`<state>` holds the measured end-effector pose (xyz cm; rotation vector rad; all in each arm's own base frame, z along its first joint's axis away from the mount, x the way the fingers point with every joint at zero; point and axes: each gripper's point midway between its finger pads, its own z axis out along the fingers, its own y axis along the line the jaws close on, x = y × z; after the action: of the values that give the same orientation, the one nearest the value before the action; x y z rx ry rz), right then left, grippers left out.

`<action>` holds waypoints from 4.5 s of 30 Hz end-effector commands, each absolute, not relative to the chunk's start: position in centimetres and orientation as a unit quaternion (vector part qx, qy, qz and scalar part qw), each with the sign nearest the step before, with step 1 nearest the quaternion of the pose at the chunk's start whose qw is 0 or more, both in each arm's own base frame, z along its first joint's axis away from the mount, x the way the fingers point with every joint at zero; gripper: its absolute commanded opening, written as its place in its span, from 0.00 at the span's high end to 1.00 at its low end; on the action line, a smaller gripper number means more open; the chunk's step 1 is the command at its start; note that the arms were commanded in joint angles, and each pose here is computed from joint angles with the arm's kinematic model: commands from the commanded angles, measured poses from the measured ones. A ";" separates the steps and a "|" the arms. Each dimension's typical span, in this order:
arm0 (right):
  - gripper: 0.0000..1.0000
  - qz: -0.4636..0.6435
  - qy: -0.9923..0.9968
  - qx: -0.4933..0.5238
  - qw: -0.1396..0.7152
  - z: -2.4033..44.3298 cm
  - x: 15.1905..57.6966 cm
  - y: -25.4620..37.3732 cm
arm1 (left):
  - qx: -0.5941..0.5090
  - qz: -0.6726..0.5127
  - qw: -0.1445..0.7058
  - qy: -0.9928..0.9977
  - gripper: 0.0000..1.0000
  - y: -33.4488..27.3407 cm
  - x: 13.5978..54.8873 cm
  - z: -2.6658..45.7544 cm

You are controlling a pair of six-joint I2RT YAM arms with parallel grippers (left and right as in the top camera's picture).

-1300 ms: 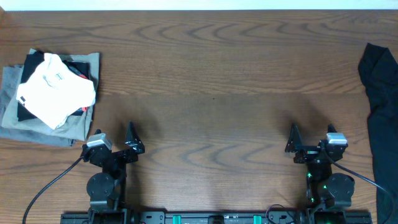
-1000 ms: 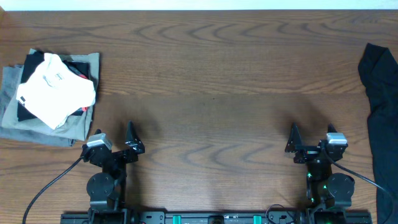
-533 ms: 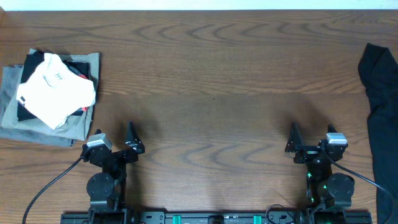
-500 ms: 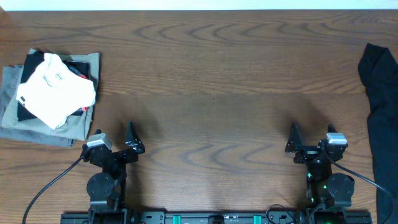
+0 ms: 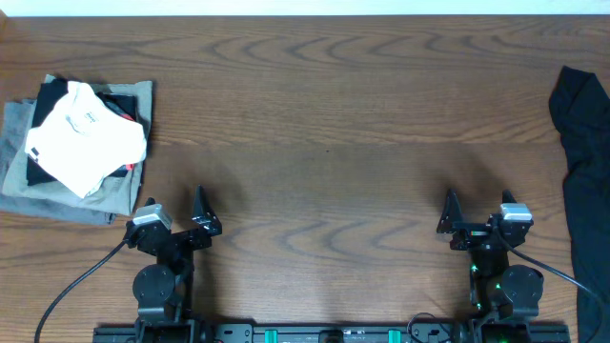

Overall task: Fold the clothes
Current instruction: 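Open the right gripper and move it toward the black shirt at right, then grasp the black t-shirt at the right edge with the right gripper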

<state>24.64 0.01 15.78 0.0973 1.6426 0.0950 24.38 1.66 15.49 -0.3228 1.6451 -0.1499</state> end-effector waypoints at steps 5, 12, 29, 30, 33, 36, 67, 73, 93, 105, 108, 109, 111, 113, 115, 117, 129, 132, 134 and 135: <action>0.01 0.039 0.732 0.038 0.679 15.7 24.6 0.0 | -0.142 -0.054 0.648 0.747 0.02 1.9 24.3 13.6; 0.01 0.039 0.732 0.038 0.679 15.7 24.6 0.0 | -0.142 -0.054 0.648 0.747 0.02 1.9 24.3 13.6; 0.01 0.226 0.715 0.061 0.659 16.8 24.2 4.1 | -0.142 -0.054 0.648 0.747 0.02 1.9 24.3 13.6; 0.01 0.280 0.711 0.064 0.642 17.0 23.8 5.4 | -0.142 -0.054 0.648 0.747 0.02 1.9 24.3 13.6; 0.01 0.337 0.710 0.080 0.613 17.0 23.4 6.5 | -0.142 -0.054 0.648 0.747 0.02 1.9 24.3 13.6; 0.01 0.343 0.711 0.085 0.608 16.9 23.4 6.5 | -0.142 -0.054 0.648 0.747 0.02 1.9 24.3 13.6; 0.01 -0.124 0.831 0.195 0.506 29.0 37.4 -12.5 | -0.142 -0.054 0.648 0.747 0.02 1.9 24.3 13.6; 0.01 -0.168 0.862 0.249 0.408 25.8 39.1 -20.1 | -0.142 -0.054 0.648 0.747 0.02 1.9 24.3 13.6; 0.04 -0.223 0.891 0.311 0.243 10.2 32.9 -37.2 | -0.142 -0.054 0.648 0.747 0.02 1.9 24.3 13.6; 0.03 -0.162 0.909 0.254 0.287 4.9 35.5 -39.9 | -0.142 -0.054 0.648 0.747 0.02 1.9 24.3 13.6; 0.05 -0.123 0.917 0.245 0.290 3.8 37.3 -40.0 | -0.142 -0.054 0.648 0.747 0.02 1.9 24.3 13.6; 0.05 -0.111 0.920 0.241 0.288 3.5 38.0 -39.9 | -0.142 -0.054 0.648 0.747 0.02 1.9 24.3 13.6; 0.08 -0.101 0.926 0.237 0.276 3.2 39.1 -40.1 | -0.142 -0.054 0.648 0.747 0.02 1.9 24.3 13.6; 0.07 -0.096 0.931 0.227 0.269 3.2 40.2 -40.0 | -0.142 -0.054 0.648 0.747 0.02 1.9 24.3 13.6; 0.07 -0.094 0.932 0.221 0.270 3.7 41.4 -40.1 | -0.142 -0.054 0.648 0.747 0.02 1.9 24.3 13.6; 0.07 -0.096 0.932 0.217 0.275 4.3 42.3 -40.2 | -0.142 -0.054 0.648 0.747 0.02 1.9 24.3 13.6; 0.07 -0.089 0.929 0.236 0.272 3.7 41.5 -41.3 | -0.142 -0.054 0.648 0.747 0.02 1.9 24.3 13.6; 0.07 -0.084 0.928 0.241 0.272 3.4 41.1 -41.7 | -0.142 -0.054 0.648 0.747 0.02 1.9 24.3 13.6; 0.07 -0.072 0.928 0.242 0.274 2.9 40.9 -41.6 | -0.142 -0.054 0.648 0.747 0.02 1.9 24.3 13.6; 0.07 -0.065 0.928 0.242 0.275 2.6 40.9 -41.6 | -0.142 -0.054 0.648 0.747 0.02 1.9 24.3 13.6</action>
<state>41.01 -41.40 3.41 0.6426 2.5043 -0.2323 24.38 1.61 15.48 -0.3203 1.6465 -0.1521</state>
